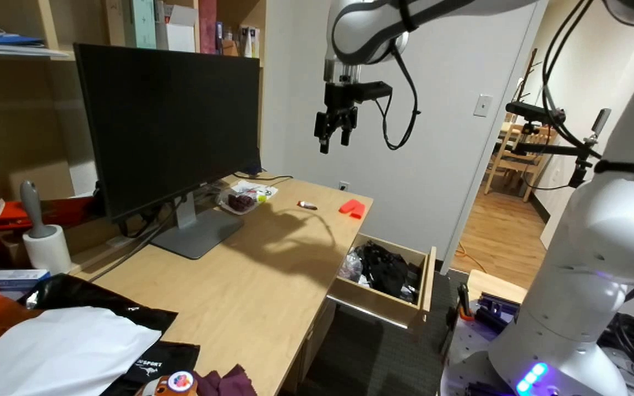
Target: Move the small tube to left of the table then close the top drawer on the right
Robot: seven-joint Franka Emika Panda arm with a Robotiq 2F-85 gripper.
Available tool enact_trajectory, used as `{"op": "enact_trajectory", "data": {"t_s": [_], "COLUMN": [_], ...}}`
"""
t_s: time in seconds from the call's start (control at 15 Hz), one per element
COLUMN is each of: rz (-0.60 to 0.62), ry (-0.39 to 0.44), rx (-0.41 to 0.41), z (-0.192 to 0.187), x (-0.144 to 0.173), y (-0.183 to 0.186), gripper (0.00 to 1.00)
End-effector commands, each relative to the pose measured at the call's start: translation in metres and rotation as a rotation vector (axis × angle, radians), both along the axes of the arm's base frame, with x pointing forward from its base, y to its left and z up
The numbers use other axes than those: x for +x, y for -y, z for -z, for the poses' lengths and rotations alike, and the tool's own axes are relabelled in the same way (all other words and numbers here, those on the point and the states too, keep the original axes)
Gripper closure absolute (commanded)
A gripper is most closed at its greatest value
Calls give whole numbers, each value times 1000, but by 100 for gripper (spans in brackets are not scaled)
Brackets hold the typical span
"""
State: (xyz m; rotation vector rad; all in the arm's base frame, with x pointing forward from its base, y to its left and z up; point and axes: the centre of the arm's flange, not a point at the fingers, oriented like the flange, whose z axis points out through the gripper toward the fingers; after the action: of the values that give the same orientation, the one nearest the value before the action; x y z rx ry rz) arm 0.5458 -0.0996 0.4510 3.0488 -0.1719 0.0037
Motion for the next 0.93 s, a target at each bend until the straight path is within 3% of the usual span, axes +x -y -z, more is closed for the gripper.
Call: {"op": "enact_trajectory", "data": {"t_s": [0.0,0.2,0.27,0.33,0.73,0.87], "rz": [-184,-299,-298,-246,-283,-260], "ry": [-38,-96,-87,-83,-81,-36], "rx": [-41,-34,-31,-23,-23,-43], "z": [35,63,70,68,87,103], "x": [61,85,90,64,88,106], "y": [47,66,69,57,57,64], "gripper": [0,0,0,0,0,0]}}
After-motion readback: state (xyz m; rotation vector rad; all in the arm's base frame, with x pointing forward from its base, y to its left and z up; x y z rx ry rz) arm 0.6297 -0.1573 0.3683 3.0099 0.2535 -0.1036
